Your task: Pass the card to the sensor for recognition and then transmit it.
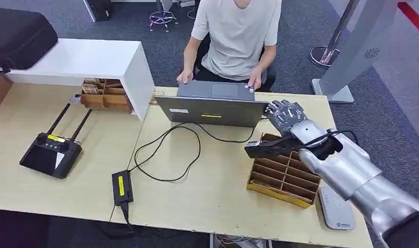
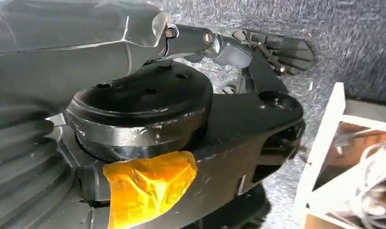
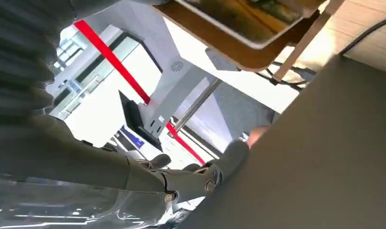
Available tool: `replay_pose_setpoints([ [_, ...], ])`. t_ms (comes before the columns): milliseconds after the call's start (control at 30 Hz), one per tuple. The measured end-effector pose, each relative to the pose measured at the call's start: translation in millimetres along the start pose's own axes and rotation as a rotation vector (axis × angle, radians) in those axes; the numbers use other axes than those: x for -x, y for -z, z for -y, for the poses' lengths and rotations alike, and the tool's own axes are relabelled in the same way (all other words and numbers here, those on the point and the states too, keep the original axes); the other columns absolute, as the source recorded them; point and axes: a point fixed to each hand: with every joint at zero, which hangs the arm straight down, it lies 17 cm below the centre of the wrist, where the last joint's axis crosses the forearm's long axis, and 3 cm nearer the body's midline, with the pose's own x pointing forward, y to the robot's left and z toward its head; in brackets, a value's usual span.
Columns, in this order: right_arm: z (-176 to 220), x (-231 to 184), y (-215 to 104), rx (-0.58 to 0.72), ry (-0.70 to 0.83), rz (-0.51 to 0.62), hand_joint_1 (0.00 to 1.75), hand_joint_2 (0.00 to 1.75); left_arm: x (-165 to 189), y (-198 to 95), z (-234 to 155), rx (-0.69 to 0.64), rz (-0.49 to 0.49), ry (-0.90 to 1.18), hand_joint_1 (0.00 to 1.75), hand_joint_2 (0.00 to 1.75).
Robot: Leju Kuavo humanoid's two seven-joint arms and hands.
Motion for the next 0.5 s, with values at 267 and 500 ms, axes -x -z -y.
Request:
replay_pose_setpoints([
  [267, 0.4, 7.0, 6.7, -0.024, -0.003, 0.001, 0.00, 1.75, 7.2, -0.3, 6.3, 0.021, -0.091, 0.144, 0.00, 1.75],
  [500, 2.5, 14.8, 14.1, -0.026, -0.016, -0.014, 0.00, 1.75, 14.0, -1.7, 10.7, 0.044, -0.137, 0.299, 0.00, 1.75],
])
